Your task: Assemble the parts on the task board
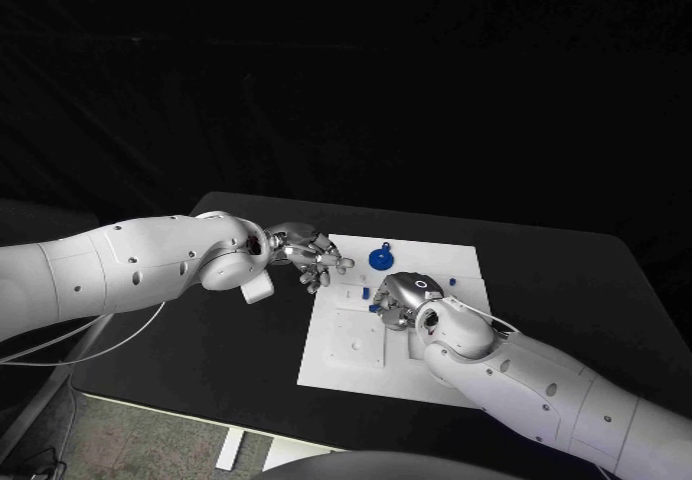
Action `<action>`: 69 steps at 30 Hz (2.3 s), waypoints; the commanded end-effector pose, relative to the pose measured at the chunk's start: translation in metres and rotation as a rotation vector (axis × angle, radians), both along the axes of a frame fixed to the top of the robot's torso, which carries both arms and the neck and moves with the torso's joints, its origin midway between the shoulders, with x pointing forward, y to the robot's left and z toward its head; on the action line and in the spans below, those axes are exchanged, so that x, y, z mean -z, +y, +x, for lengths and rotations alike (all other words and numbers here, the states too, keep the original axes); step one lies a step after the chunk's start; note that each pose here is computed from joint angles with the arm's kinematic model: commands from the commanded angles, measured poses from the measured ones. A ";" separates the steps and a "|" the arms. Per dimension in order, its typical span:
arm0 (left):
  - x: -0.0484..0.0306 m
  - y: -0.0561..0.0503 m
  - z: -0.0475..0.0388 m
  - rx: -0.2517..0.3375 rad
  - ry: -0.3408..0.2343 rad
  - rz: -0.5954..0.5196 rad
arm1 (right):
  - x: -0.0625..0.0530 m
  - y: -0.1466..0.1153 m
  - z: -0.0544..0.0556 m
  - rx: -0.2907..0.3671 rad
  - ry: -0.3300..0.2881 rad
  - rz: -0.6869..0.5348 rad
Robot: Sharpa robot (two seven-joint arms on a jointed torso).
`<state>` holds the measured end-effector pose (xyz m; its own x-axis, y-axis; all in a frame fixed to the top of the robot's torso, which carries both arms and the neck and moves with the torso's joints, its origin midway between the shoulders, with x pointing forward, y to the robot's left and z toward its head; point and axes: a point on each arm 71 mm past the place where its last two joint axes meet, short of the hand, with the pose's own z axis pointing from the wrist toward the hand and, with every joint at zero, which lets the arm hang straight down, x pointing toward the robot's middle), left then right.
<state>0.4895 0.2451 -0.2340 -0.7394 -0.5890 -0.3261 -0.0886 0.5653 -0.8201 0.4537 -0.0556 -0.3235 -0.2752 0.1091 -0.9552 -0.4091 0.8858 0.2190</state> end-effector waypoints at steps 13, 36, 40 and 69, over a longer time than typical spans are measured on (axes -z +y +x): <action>-0.0013 -0.002 0.0001 0.002 0.002 -0.009 | 0.002 -0.002 0.000 -0.017 -0.013 -0.035; -0.0017 -0.003 0.0000 0.003 0.000 -0.010 | 0.013 0.006 -0.006 -0.074 -0.006 -0.089; -0.0018 -0.004 -0.0001 0.004 0.000 -0.010 | 0.014 0.007 -0.006 -0.078 -0.001 -0.098; -0.0043 -0.003 0.0034 -0.014 -0.043 -0.029 | -0.016 0.000 -0.012 -0.092 -0.124 0.139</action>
